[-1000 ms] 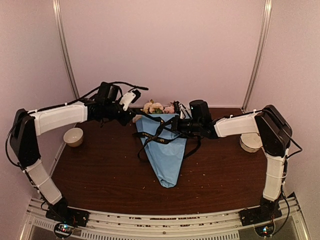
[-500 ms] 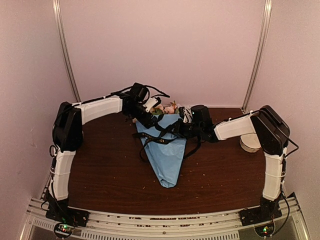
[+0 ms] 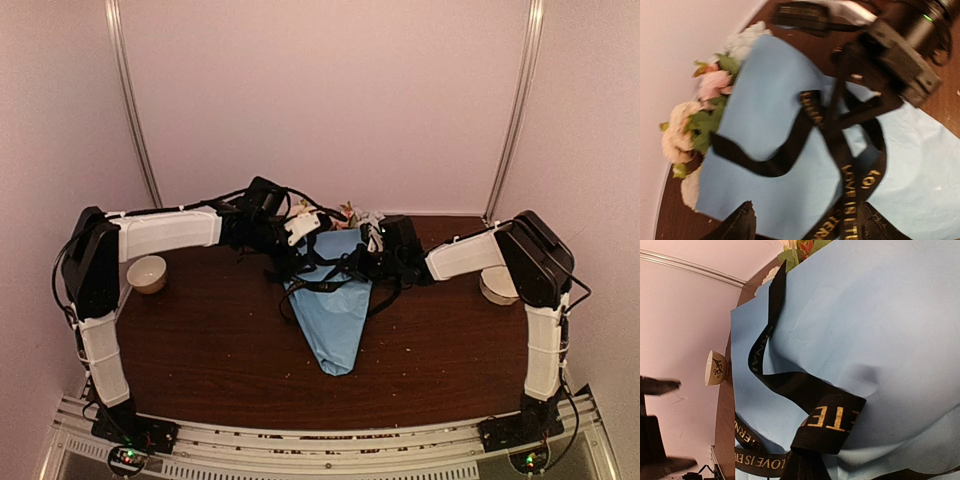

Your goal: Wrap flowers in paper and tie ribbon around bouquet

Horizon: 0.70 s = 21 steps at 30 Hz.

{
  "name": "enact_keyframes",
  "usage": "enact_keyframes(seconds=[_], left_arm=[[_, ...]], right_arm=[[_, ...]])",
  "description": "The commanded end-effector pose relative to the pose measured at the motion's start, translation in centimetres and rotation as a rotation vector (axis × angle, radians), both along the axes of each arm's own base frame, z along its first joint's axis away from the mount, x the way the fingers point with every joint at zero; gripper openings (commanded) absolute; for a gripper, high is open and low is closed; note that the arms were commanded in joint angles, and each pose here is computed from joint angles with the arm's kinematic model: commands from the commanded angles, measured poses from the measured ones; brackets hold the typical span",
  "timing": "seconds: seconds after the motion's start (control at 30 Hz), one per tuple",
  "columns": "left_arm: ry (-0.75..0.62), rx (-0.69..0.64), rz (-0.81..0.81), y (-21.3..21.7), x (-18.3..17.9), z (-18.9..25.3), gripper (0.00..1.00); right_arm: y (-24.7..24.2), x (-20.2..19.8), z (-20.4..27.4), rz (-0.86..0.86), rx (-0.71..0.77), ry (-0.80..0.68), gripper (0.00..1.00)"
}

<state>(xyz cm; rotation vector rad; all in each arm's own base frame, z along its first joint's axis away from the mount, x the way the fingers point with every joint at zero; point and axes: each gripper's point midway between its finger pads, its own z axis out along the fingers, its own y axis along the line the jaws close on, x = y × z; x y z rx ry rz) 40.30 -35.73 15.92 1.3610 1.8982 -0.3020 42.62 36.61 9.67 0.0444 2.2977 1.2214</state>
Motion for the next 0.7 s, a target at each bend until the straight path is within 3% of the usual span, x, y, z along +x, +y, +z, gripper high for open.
enact_keyframes(seconds=[0.0,0.13,0.33,0.43,0.47,0.6,0.63,0.67], left_arm=[[-0.023,0.06,-0.269,-3.1,-3.7,-3.7,0.76],[-0.046,0.166,-0.312,-3.7,-4.1,-6.1,0.81],[-0.112,0.261,-0.222,-3.5,-1.4,-7.8,0.77],[-0.132,0.283,-0.167,-3.3,-0.3,-8.0,0.57],[-0.135,0.283,-0.155,-3.2,-0.1,-7.9,0.44],[-0.125,0.26,-0.147,-3.3,-0.3,-7.6,0.06],[-0.124,0.251,-0.146,-3.3,-0.4,-7.3,0.0],[-0.123,0.24,-0.144,-3.3,-0.5,-7.0,0.0]], right_arm=[[-0.2,0.6,-0.5,0.003,-0.043,-0.002,0.0],[0.0,0.5,-0.4,0.015,-0.037,0.0,0.0],[0.0,0.2,-0.4,0.036,-0.046,0.003,0.0],[0.0,-0.2,-0.5,0.056,-0.06,0.008,0.0],[0.0,-0.4,-0.5,0.068,-0.061,0.01,0.0],[0.2,-1.2,-0.9,0.13,-0.092,0.015,0.0],[0.1,-1.4,-1.1,0.142,-0.111,0.017,0.0],[0.0,-1.6,-1.3,0.157,-0.128,0.013,0.0]])
